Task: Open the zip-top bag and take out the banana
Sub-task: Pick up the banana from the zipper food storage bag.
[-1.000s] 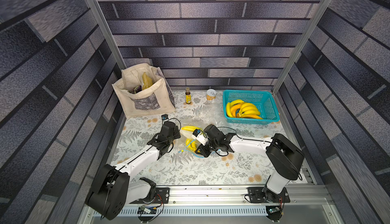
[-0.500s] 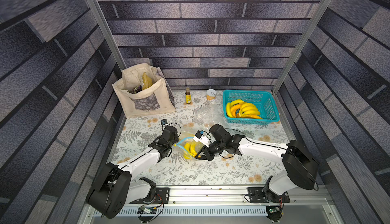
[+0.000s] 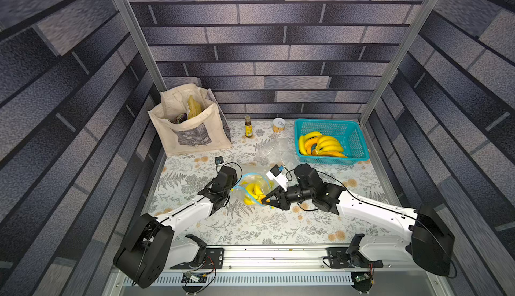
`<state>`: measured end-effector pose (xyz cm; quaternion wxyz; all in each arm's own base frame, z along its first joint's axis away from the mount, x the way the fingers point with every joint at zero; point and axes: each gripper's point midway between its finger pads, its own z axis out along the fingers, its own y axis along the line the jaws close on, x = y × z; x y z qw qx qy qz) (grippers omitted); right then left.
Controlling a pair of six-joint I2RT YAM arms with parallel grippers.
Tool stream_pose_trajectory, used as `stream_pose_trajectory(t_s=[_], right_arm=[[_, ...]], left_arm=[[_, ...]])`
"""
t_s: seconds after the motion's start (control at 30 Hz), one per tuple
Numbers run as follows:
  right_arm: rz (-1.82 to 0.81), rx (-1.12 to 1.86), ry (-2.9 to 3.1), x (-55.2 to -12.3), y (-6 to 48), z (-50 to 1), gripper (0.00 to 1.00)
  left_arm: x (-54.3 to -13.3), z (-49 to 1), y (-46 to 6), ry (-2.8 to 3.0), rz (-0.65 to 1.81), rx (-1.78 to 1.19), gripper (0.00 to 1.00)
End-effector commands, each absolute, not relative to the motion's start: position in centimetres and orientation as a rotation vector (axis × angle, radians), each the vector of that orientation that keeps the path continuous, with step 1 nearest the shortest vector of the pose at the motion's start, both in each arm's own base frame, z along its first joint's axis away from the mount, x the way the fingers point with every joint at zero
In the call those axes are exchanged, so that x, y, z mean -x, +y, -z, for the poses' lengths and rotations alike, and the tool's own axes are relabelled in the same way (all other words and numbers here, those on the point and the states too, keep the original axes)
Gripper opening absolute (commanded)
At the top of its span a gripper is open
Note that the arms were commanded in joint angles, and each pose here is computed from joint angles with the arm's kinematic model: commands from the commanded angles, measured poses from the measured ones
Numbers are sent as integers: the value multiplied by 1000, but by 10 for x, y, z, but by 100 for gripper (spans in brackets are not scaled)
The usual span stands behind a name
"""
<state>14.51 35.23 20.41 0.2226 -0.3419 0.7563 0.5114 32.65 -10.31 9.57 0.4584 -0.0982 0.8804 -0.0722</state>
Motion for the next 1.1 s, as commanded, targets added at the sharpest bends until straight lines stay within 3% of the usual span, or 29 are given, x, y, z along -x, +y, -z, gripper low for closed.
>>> stream_pose_trajectory(t_s=[0.0,0.23,0.53,0.77,1.07], right_arm=[[-1335,769,1894,-171,345,-250,0],[-1400,481,1785,-200,345,-257,0],[-1453,462,1858,-223,385,-247,0],[-1768,668,1769,-171,392,-297,0],[-1944,903,1658,-102,350,-322,0]], left_arm=[[-320,-90,-78,2130,28,269,6],[-311,-109,-91,2019,69,200,7],[-292,-124,-82,1951,81,204,9],[-289,-115,-71,1979,17,212,9],[-306,-109,-66,2033,28,229,8]])
